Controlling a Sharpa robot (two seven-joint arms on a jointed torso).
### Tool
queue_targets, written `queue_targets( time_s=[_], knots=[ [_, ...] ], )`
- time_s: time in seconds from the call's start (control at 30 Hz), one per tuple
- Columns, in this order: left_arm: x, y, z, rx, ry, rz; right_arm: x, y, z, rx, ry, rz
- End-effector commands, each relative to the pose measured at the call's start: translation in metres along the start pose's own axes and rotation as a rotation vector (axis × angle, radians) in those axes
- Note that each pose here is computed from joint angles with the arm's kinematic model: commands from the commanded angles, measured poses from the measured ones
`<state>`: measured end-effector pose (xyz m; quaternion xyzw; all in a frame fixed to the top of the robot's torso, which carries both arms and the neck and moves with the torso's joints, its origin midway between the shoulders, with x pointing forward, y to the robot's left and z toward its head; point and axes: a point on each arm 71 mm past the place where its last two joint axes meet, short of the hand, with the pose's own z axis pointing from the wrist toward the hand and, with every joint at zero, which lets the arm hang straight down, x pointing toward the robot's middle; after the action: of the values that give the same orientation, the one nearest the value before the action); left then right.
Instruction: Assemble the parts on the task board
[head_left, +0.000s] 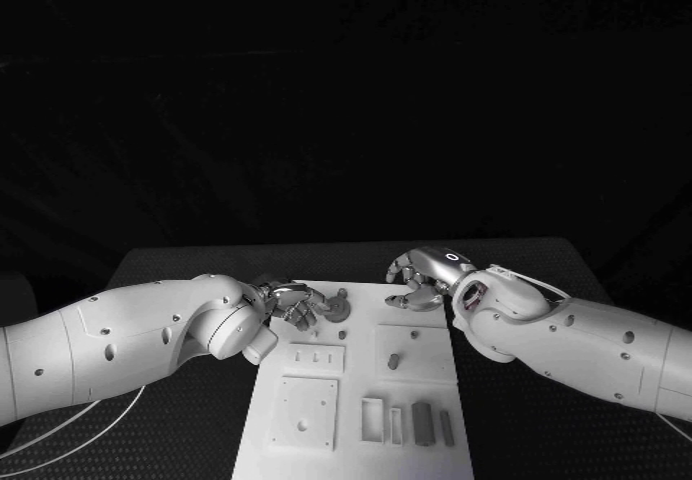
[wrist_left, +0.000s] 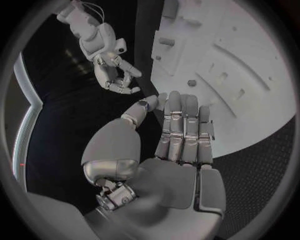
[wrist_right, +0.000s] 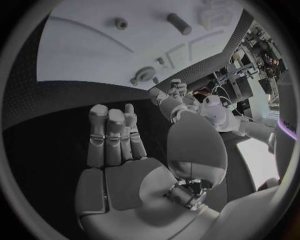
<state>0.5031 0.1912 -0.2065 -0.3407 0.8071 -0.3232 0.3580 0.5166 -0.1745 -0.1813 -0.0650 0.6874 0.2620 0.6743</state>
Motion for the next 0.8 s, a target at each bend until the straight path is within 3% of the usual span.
queue_targets(
  time_s=[0.03, 0.13, 0.4, 0.63, 0.8],
  knots=[
    [0.0015, 0.0054, -0.001, -0.108, 0.02, 0.201, -0.014, -0.015, 0.004, 0.054, -0.059, 0.192],
    [0.0022, 0.0069, -0.0015, -0.143, 0.018, 0.249, -0.024, -0.028, 0.01, 0.103, -0.086, 0.272],
    [0.0022, 0.0076, -0.0017, -0.154, -0.016, 0.358, -0.053, -0.051, 0.023, 0.167, -0.193, 0.469],
    [0.0077, 0.0049, -0.0021, -0.152, -0.011, 0.423, -0.071, -0.059, 0.031, 0.182, -0.237, 0.518],
    [0.0132, 0.001, -0.0019, -0.148, -0.017, 0.485, -0.071, -0.06, 0.032, 0.187, -0.232, 0.518]
  ],
)
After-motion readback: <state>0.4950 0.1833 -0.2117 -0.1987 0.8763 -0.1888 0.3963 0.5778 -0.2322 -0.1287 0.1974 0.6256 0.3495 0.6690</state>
